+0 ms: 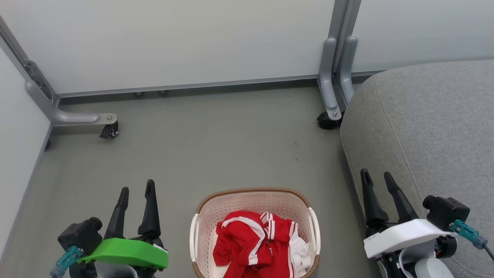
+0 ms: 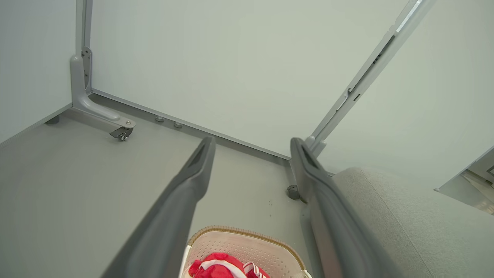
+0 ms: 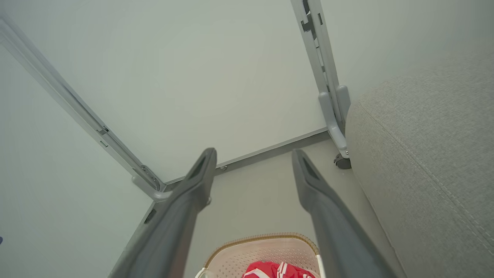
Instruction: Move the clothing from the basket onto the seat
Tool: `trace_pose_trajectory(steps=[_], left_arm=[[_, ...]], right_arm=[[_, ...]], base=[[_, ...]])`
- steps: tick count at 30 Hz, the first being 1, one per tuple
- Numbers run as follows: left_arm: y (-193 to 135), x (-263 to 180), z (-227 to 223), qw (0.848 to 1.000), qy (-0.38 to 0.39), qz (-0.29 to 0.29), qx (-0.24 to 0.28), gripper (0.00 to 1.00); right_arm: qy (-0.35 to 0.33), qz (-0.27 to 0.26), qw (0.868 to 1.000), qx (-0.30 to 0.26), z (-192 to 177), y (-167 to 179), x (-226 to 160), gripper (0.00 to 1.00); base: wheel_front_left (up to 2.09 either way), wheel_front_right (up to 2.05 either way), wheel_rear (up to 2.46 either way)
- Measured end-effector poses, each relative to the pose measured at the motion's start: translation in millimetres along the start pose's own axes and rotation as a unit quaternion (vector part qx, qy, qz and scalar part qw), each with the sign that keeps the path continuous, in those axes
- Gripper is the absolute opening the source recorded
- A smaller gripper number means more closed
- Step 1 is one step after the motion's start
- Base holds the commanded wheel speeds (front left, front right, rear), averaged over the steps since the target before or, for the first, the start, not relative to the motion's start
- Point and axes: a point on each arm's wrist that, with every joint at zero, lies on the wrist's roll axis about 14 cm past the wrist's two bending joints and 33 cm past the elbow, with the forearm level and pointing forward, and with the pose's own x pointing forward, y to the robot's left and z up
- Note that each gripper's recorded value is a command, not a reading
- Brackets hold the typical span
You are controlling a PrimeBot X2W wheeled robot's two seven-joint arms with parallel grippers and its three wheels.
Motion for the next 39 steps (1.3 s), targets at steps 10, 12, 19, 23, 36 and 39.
trace_pose_trajectory(steps=[10, 12, 19, 23, 36, 39], left_arm=[[-7, -2, 0, 0.999, -0.005, -0.018, 0.034, 1.00], [-9, -2, 0, 0.999, -0.007, -0.022, 0.040, 1.00], [-15, -3, 1, 0.997, -0.012, -0.035, 0.066, 1.00], [-17, -3, 3, 0.996, -0.017, -0.040, 0.082, 1.00], [-25, -5, 2, 0.989, -0.023, -0.057, 0.132, 1.00], [-26, -6, 0, 0.987, -0.024, -0.061, 0.146, 1.00]], right_arm=[[0.001, 0.016, 0.999, -0.044, -3, 7, -2, 1.00], [0.000, 0.019, 0.998, -0.053, -3, 8, -3, 1.00], [-0.003, 0.031, 0.996, -0.082, -3, 14, -3, 1.00], [-0.006, 0.038, 0.995, -0.097, -2, 17, -3, 1.00], [-0.011, 0.055, 0.988, -0.146, -3, 24, -6, 1.00], [-0.012, 0.059, 0.986, -0.155, -4, 26, -6, 1.00]], base=[[0.00, 0.00, 0.00], [0.00, 0.00, 0.00], [0.00, 0.00, 0.00], [0.00, 0.00, 0.00], [0.00, 0.00, 0.00], [0.00, 0.00, 0.00]])
